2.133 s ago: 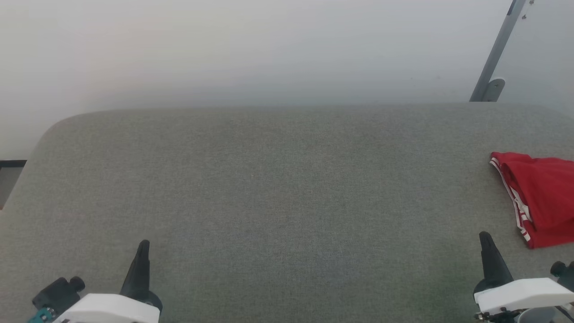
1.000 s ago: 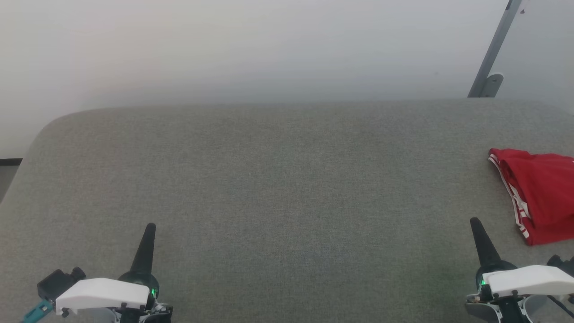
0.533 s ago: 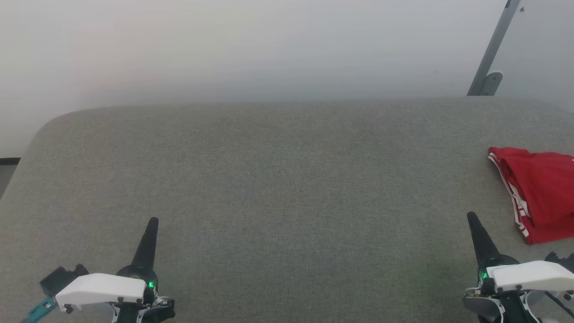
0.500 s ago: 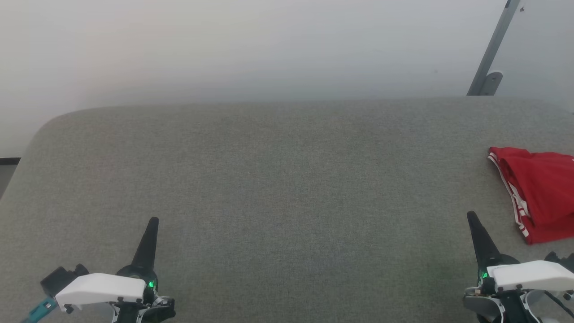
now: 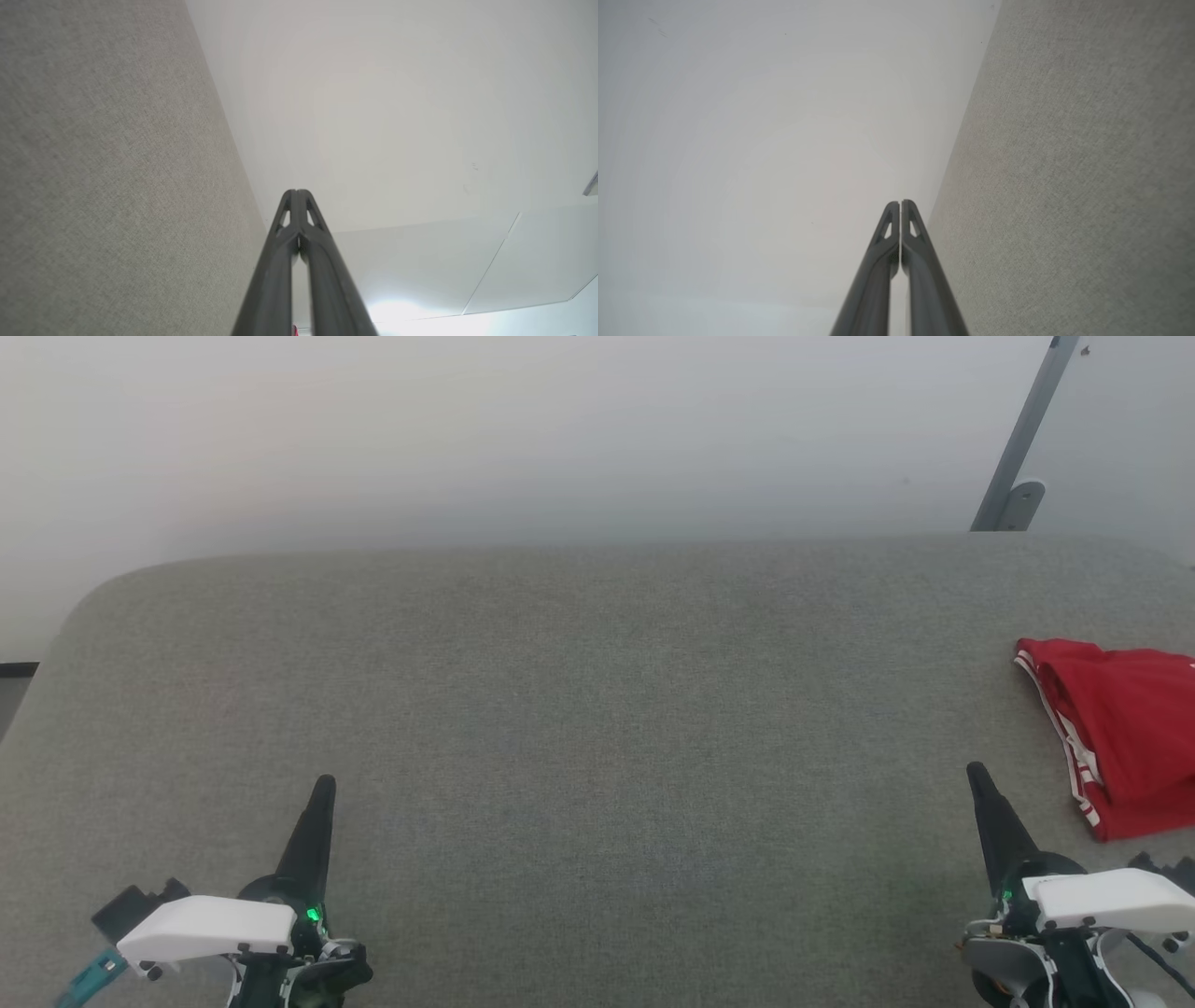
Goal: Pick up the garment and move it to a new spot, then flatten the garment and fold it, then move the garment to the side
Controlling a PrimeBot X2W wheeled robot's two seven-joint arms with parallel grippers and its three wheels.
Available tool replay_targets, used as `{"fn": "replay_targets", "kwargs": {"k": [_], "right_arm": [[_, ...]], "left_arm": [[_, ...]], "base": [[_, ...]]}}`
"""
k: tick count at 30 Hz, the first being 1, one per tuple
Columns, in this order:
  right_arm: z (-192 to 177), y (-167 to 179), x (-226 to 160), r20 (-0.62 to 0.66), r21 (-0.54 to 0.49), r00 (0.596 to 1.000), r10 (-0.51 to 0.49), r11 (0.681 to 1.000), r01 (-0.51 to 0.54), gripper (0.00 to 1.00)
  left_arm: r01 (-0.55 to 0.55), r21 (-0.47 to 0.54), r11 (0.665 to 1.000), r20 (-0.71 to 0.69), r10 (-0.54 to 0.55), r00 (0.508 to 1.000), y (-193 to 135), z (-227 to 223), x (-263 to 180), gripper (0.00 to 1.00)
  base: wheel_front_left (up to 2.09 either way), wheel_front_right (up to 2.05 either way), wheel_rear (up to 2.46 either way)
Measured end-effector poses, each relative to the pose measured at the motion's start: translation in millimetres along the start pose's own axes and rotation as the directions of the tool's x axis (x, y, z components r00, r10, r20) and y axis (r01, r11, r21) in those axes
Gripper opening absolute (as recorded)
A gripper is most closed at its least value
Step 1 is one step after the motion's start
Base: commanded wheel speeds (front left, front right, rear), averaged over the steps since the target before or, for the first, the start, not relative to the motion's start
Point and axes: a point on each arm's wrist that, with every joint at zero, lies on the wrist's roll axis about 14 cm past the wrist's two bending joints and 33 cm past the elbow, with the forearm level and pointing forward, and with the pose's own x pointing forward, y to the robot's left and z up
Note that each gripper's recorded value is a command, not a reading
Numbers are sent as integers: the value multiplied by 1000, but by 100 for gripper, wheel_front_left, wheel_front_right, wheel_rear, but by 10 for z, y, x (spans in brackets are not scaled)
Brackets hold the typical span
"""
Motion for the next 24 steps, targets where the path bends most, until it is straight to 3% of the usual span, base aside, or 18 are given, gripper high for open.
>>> {"fn": "replay_targets", "kwargs": {"k": [24], "right_arm": [[-28,81,46,-13,133,999,31,991,-29,0]], "left_arm": [[22,-127,992,-18,-25,1000,-64,-48,61,0]], "base": [[0,0,0]]}}
